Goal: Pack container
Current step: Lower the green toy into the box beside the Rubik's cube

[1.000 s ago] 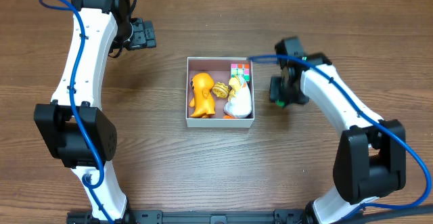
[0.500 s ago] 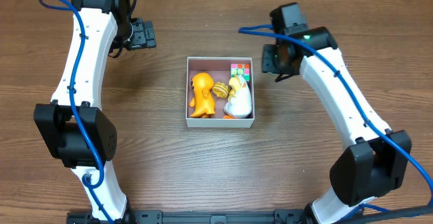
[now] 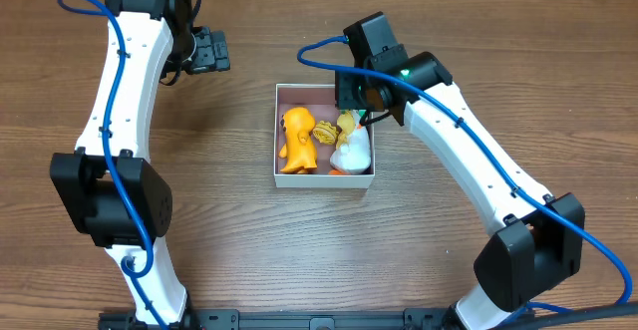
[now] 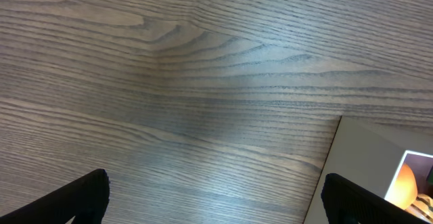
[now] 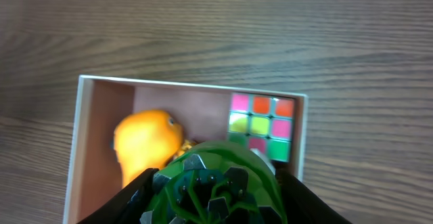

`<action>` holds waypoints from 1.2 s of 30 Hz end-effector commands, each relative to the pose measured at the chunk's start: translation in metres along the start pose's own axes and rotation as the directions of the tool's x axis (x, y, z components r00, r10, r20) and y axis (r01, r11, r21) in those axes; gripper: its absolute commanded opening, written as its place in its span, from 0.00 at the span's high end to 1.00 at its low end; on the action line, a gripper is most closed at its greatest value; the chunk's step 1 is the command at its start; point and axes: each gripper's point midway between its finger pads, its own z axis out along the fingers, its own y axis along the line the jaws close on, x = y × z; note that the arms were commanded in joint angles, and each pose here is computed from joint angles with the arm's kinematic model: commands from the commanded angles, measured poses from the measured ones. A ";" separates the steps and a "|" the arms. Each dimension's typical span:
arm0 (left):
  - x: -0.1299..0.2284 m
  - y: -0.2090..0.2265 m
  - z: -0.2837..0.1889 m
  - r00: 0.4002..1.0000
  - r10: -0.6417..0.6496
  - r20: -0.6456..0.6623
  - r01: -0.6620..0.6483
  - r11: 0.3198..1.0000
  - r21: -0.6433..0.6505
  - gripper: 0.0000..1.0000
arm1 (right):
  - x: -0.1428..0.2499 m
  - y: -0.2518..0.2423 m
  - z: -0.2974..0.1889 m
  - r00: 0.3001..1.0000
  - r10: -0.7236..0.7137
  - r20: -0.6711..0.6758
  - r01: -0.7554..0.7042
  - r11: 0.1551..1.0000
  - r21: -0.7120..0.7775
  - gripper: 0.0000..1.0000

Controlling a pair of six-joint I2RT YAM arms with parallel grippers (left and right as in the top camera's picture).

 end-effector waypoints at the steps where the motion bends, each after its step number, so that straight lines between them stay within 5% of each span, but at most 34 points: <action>1: -0.002 -0.002 -0.007 1.000 -0.022 0.015 0.022 1.000 0.013 0.00 | -0.010 0.020 -0.001 0.999 0.007 0.033 -0.005 0.998 -0.056 0.50; 23: 0.001 -0.001 -0.007 1.000 -0.021 0.001 0.021 1.000 0.008 0.00 | 0.020 0.040 0.065 0.996 -0.044 -0.081 0.039 0.998 -0.051 0.48; 36: 0.001 -0.001 -0.007 1.000 -0.021 0.001 0.021 1.000 0.008 0.00 | 0.019 0.040 0.073 0.996 -0.042 -0.080 0.038 0.998 -0.050 0.37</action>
